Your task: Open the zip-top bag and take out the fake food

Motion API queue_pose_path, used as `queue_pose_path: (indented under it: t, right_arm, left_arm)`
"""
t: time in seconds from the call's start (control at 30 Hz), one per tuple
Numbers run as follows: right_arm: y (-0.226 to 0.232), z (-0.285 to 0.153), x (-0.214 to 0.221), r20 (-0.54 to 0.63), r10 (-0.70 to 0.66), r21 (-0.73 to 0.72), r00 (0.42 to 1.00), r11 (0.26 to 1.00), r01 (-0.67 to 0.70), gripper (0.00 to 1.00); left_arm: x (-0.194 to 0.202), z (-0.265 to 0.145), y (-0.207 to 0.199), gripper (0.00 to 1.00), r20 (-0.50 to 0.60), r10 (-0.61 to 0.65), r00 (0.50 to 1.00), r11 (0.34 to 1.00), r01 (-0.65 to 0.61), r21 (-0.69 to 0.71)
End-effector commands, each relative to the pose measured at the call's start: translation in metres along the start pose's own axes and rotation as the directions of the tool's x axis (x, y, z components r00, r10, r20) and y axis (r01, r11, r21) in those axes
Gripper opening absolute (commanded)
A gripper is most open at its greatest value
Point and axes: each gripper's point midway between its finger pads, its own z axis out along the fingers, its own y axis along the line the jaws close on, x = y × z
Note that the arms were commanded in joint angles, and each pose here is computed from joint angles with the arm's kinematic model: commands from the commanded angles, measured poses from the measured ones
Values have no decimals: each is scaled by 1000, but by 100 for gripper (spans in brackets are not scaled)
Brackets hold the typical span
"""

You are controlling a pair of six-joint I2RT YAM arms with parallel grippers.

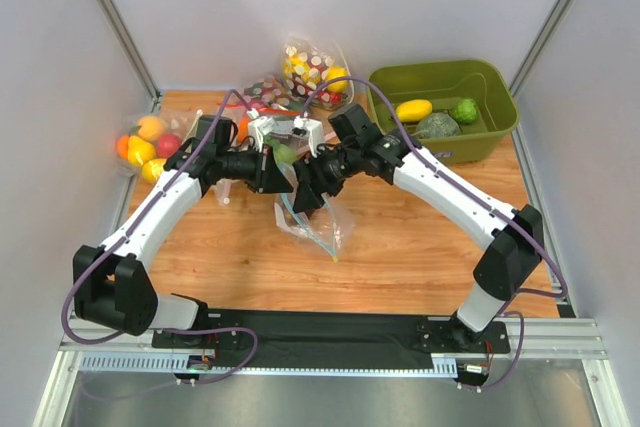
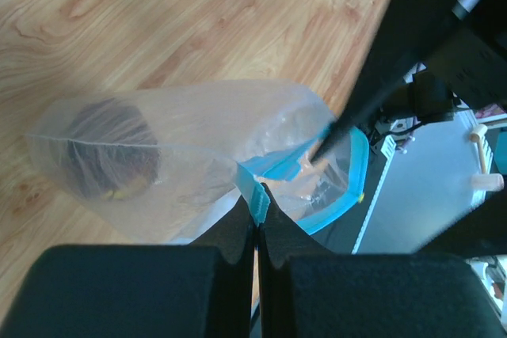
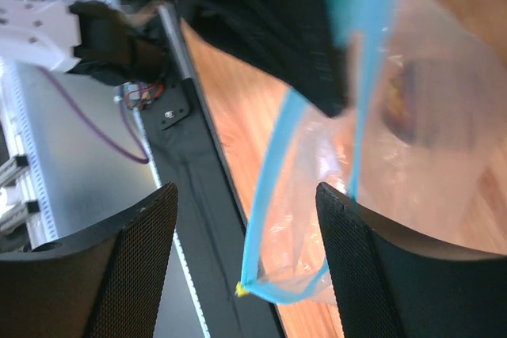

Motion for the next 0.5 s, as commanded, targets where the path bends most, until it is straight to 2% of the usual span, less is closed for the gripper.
queue_pose_path:
  t: [0.0, 0.27, 0.47]
  right_arm:
    - [-42, -7, -1, 28, 88, 132, 996, 987, -91, 72]
    - [-90, 0, 10, 20, 132, 298, 991, 945, -132, 72]
    - [-108, 4, 5, 55, 134, 355, 989, 923, -145, 71]
  left_arm:
    - [-5, 3, -4, 0, 15, 4, 1000, 998, -5, 60]
    - [-5, 3, -10, 0, 17, 36, 999, 995, -37, 96]
    - [-1, 6, -6, 0, -4, 15, 1000, 995, -14, 96]
